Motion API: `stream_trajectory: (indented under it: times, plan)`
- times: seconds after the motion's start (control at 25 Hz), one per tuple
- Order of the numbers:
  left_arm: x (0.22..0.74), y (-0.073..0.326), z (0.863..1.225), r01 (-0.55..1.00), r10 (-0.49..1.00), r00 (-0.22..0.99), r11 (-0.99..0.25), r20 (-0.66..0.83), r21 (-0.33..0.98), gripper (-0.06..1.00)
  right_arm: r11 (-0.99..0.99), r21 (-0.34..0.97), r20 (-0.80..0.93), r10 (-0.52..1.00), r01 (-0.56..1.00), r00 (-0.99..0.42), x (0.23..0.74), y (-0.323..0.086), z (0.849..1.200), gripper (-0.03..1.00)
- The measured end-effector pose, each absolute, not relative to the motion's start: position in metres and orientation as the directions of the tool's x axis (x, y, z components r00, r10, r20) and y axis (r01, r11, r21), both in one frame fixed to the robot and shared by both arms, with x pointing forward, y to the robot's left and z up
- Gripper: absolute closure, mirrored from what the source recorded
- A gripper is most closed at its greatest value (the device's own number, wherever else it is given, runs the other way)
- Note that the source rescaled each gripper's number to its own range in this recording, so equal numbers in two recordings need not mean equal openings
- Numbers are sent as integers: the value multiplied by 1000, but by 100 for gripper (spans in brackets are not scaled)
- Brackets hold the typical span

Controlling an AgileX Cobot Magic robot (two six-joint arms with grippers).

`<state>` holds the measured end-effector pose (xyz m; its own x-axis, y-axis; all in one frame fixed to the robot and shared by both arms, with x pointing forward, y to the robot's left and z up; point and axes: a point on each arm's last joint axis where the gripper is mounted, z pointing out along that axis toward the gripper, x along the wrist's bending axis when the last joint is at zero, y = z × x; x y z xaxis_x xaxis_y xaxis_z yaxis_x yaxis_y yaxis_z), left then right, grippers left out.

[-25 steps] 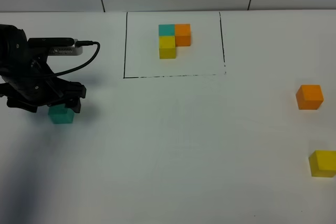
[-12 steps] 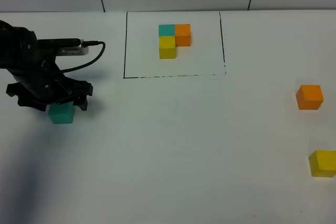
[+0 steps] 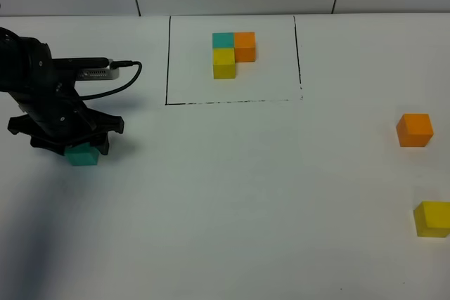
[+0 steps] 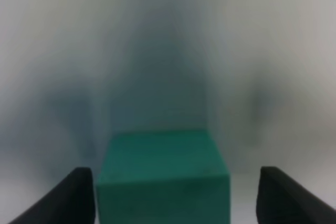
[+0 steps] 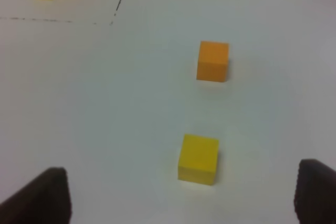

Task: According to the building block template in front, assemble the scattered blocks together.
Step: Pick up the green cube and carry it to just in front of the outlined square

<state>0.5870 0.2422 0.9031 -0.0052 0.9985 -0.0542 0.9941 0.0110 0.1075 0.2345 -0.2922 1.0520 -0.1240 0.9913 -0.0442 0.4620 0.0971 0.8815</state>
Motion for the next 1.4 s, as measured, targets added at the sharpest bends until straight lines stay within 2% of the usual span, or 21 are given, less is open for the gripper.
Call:
stream_trajectory:
  times: [0.16, 0.28, 0.48, 0.64, 0.72, 0.92, 1.08, 1.24, 1.4]
  plan:
    - [587, 242, 903, 994, 999, -5, 11, -54, 107, 69, 97, 882, -44, 991, 462, -124, 234, -292, 1052, 24]
    - [587, 242, 903, 994, 999, -5, 11, -54, 106, 94, 97, 882, -44, 991, 462, -124, 234, -292, 1052, 24]
    - [591, 242, 908, 994, 999, -1, 7, -54, 106, 94, 97, 882, -44, 991, 462, -124, 234, -292, 1052, 24]
    - [605, 238, 931, 992, 997, 61, -55, -52, 112, 94, 97, 882, -44, 991, 462, -124, 234, -292, 1052, 24]
    - [613, 230, 948, 983, 988, 146, -140, -46, 118, 94, 97, 882, -44, 991, 462, -124, 234, -292, 1052, 24]
    - [625, 189, 981, 861, 874, 486, -478, -3, 175, 94, 97, 882, -44, 991, 462, -124, 234, -292, 1052, 24]
    - [636, 145, 987, 721, 734, 679, -671, 21, 173, 94, 97, 882, -44, 991, 462, -124, 234, -292, 1052, 24]
    - [647, 102, 978, 575, 582, 813, -808, 17, 129, 94, 97, 882, -44, 991, 462, -124, 234, -292, 1052, 24]
    - [658, 62, 973, 466, 473, 880, -876, 37, 120, 94, 97, 882, -44, 991, 462, -124, 234, -292, 1052, 24]
